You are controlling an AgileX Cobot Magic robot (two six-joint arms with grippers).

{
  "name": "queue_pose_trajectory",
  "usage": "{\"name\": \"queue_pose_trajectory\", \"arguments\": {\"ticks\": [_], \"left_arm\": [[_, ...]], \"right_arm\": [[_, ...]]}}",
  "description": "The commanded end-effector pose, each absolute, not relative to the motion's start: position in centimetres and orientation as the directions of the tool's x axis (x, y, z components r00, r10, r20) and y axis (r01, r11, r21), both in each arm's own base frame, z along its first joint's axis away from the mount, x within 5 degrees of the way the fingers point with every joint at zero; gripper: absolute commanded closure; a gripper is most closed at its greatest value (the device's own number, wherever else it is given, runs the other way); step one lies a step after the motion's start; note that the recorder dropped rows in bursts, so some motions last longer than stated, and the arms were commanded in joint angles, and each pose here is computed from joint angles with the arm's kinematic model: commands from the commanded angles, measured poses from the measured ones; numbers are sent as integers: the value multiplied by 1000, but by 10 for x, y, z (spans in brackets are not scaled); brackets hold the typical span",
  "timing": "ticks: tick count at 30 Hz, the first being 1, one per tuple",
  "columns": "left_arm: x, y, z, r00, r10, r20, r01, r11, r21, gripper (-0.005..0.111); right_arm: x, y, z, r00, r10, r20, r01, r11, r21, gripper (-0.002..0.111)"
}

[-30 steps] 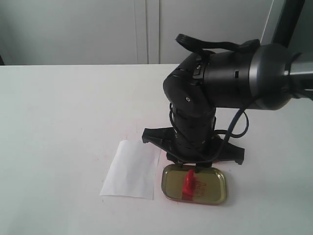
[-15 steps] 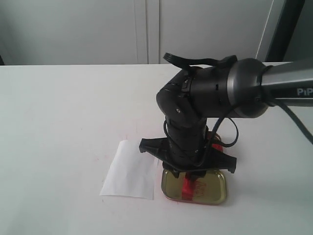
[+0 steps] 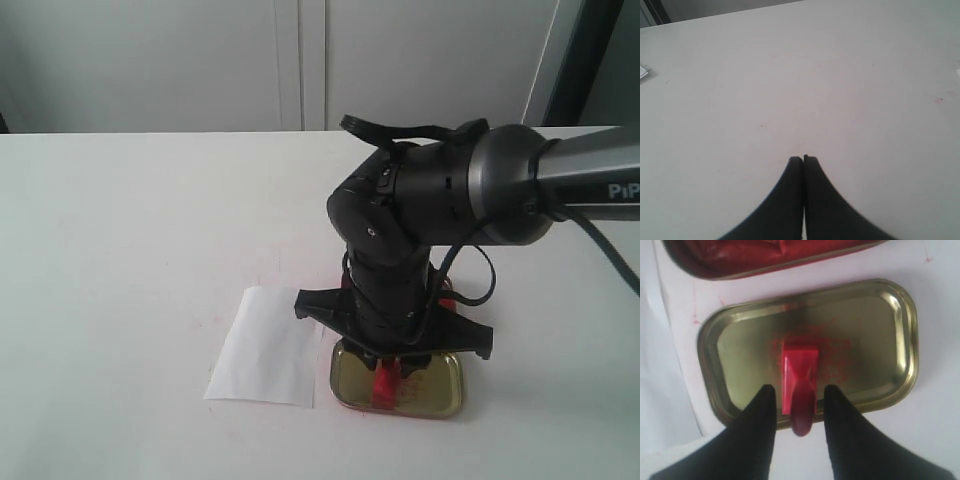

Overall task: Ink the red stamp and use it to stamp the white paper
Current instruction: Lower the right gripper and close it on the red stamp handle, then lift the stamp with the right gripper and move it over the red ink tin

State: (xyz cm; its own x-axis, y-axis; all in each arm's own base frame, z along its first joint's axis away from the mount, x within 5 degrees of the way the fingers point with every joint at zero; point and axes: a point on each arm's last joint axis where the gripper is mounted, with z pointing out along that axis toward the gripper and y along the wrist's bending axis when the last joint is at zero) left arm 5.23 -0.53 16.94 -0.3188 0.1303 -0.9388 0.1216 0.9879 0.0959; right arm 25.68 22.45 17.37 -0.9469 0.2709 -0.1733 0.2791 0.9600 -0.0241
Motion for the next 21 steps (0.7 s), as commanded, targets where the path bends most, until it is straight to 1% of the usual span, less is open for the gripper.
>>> {"name": "queue_pose_trajectory", "arguments": {"ticks": [1, 10, 13, 16, 21], "left_arm": [[52, -5, 169, -315, 130, -940, 122, 988, 96, 107], [52, -5, 169, -315, 130, -940, 122, 988, 96, 107], [52, -5, 169, -315, 130, -940, 122, 988, 96, 107], [52, -5, 169, -315, 130, -940, 122, 988, 96, 107], [52, -5, 169, -315, 130, -940, 122, 988, 96, 107]], "right_arm": [[258, 223, 163, -948, 264, -175, 270, 963, -12, 76], [259, 224, 158, -950, 260, -171, 268, 963, -22, 76], [259, 224, 153, -952, 258, -166, 267, 963, -31, 79], [259, 224, 153, -952, 256, -166, 265, 964, -34, 85], [259, 223, 155, -952, 254, -170, 264, 964, -35, 102]]}}
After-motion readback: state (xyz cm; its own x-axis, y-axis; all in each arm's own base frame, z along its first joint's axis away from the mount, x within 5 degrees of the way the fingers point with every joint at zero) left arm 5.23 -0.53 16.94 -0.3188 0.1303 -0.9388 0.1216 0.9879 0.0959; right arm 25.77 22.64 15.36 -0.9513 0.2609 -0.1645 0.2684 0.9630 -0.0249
